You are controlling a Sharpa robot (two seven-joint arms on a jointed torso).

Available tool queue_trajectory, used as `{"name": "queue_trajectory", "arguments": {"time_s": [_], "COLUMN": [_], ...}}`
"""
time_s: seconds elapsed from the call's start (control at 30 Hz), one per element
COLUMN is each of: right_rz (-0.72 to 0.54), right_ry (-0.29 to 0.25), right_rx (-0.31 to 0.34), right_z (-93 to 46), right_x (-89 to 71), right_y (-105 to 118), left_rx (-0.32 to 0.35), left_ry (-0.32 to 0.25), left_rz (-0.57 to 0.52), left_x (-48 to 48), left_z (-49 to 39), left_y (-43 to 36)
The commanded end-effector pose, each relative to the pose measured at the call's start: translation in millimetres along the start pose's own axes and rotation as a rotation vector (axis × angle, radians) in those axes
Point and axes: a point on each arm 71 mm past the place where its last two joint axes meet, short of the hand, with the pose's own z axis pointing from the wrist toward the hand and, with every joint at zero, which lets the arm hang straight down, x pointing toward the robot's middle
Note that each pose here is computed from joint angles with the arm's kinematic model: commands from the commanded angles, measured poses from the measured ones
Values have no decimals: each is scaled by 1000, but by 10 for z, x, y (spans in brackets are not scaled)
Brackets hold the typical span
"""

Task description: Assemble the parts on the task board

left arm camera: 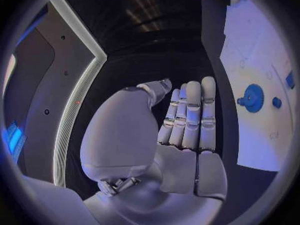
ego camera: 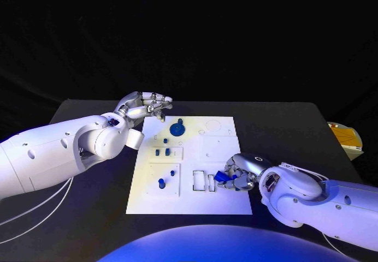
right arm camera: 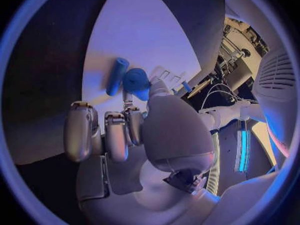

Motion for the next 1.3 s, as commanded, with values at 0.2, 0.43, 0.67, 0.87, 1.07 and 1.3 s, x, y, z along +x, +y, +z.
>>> {"name": "queue_trajectory", "arguments": {"time_s": [0.2,0.43,0.67,0.87,1.07,1.3], "right_rz": [67,110,123,123,105,88], "right_ry": [-59,-104,-119,-60,7,44], "right_rx": [-10,-42,-65,-73,-80,-80], "right_z": [-76,-153,-145,-82,1,73], "right_x": [-10,-103,-176,-128,-55,3], "right_y": [50,169,259,332,411,467], "left_rx": [3,1,1,1,1,0], "left_ry": [17,21,25,26,29,30], "left_rz": [-11,-12,-13,-13,-15,-15], "left_x": [22,28,43,46,57,58], "left_z": [0,4,10,11,15,14], "left_y": [-8,-5,-5,-5,-5,-5]}}
